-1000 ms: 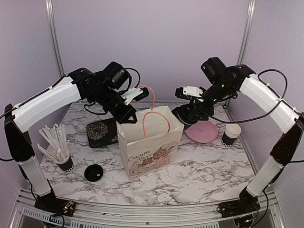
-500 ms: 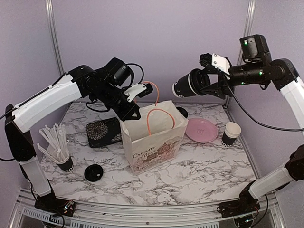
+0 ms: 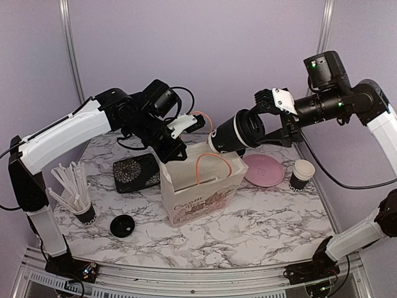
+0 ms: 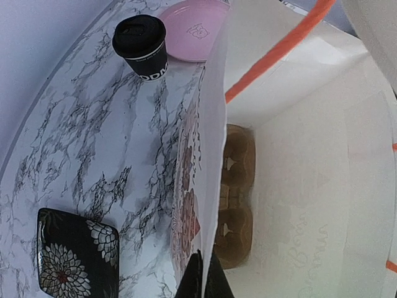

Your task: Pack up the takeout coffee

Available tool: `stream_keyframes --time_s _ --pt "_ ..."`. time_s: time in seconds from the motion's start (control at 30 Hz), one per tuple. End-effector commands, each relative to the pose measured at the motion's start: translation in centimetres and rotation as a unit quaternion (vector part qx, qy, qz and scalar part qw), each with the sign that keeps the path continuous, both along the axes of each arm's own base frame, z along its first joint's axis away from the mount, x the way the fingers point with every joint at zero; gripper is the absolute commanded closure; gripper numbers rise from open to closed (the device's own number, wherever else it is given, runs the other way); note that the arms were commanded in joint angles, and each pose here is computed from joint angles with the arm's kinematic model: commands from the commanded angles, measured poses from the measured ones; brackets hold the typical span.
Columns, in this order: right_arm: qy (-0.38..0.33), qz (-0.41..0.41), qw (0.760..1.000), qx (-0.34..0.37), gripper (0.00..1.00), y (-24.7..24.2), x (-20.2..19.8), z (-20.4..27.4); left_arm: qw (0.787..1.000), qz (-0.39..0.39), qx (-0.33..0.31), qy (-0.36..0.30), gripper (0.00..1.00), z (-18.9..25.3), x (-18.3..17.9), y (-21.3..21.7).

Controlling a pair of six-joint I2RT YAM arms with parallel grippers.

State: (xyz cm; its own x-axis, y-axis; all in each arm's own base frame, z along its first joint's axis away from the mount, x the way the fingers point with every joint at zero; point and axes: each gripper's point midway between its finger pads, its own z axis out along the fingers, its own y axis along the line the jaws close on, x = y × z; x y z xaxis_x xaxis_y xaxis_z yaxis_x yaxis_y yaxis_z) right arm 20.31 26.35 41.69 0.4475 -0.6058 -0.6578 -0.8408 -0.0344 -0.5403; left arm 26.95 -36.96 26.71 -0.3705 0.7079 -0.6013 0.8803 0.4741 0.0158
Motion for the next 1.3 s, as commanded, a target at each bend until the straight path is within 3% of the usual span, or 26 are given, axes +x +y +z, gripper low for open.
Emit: stream_keyframes --time_s 0.0,0.33,0.6,0.93,1.07,1.27 --pt "-0.008 0.006 0.999 -0.039 0.37 0.9 -0.5 -1.9 1.0 -0.008 -0.016 -0.025 1.0 1.8 0.2 -0.5" --pt "-0.038 -0.019 0.991 -0.124 0.4 3.1 0.9 -5.7 0.999 -0.026 -0.007 -0.042 1.0 1.9 -0.5 -1.2" --pt "-0.035 -0.029 0.987 -0.154 0.41 5.4 1.6 -7.6 0.997 -0.034 0.01 -0.073 1.0 2.3 -1.2 -1.5" --pt "-0.047 -0.029 0.976 -0.209 0.43 6.0 0.3 -11.5 0.996 -0.029 0.016 -0.081 0.98 2.2 -1.1 -1.5" --pt "-0.041 -0.026 0.976 -0.214 0.43 5.4 -0.5 -12.2 0.997 -0.031 0.01 -0.074 0.91 2.3 -1.5 -1.6" --pt "-0.057 -0.019 0.97 -0.236 0.43 4.6 -2.2 -13.0 0.994 -0.056 -0.019 -0.087 0.61 4.8 -4.0 -2.7"
